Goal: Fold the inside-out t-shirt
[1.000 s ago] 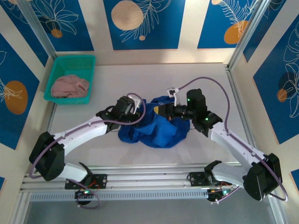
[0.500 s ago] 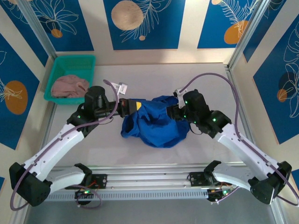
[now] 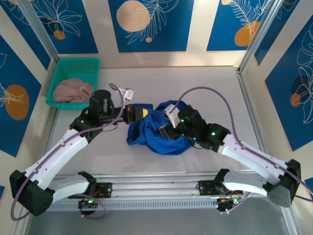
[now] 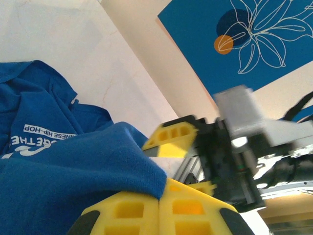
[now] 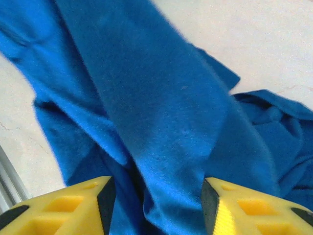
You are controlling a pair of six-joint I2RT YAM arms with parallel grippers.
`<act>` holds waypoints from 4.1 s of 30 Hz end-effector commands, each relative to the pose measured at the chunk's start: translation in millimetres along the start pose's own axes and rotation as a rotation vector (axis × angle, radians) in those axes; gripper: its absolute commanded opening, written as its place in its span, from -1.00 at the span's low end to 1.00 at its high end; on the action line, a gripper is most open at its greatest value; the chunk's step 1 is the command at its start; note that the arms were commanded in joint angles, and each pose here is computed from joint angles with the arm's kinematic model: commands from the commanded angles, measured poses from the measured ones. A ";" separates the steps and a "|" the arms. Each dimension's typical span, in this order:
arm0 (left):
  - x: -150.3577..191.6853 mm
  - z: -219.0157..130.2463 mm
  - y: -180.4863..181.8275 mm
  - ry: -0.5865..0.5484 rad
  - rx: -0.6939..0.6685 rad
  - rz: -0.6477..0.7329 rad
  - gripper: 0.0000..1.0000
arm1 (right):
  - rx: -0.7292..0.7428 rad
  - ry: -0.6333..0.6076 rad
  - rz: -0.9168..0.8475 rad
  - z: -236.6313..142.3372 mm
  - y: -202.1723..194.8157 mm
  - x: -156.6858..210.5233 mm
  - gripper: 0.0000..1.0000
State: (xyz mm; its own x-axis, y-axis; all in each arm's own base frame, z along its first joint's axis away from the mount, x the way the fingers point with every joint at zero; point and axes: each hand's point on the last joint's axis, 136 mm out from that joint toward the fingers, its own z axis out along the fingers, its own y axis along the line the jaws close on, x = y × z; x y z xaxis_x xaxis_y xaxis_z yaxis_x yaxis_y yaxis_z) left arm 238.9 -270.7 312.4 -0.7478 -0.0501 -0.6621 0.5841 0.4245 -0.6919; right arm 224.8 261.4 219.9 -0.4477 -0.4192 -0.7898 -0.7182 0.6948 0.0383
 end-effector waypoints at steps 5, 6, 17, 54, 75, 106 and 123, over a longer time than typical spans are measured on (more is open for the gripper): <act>-8.6 -9.4 -3.3 -0.033 -0.029 0.022 -1.00 | 0.110 -0.020 -0.025 35.5 -15.7 -17.1 -0.71; -10.1 -12.4 6.6 -0.054 -0.087 0.017 -1.00 | 0.072 -0.018 -0.013 30.2 -12.2 -20.0 -0.96; -6.9 -25.3 85.8 -0.044 -0.532 0.160 -0.41 | -0.604 -0.126 0.385 -36.9 30.3 -64.6 -1.00; -3.3 20.2 -23.2 -0.084 0.207 -0.086 -1.00 | 0.135 0.010 0.475 -34.4 -93.7 -29.3 -0.69; -15.9 12.7 -23.4 -0.093 0.129 -0.132 -1.00 | -0.184 -0.115 0.237 -85.6 2.7 -42.6 -0.08; -8.4 9.0 -33.5 -0.068 0.164 -0.073 -1.00 | -0.117 -0.050 0.417 -2.3 -19.5 -57.7 -0.79; -21.5 -5.6 28.5 -0.158 -0.074 -0.123 -1.00 | -0.631 -0.310 0.415 -117.4 -1.3 -76.3 -1.00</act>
State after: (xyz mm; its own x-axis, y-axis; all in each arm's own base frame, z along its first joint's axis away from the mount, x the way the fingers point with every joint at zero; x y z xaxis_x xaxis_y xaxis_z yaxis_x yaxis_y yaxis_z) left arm 260.7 -265.4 310.2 -0.7744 -0.2199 -0.5932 0.4831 0.3997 -0.7790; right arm 211.5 219.3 342.5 -0.6205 0.0566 -0.7821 -0.7024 0.4033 0.5865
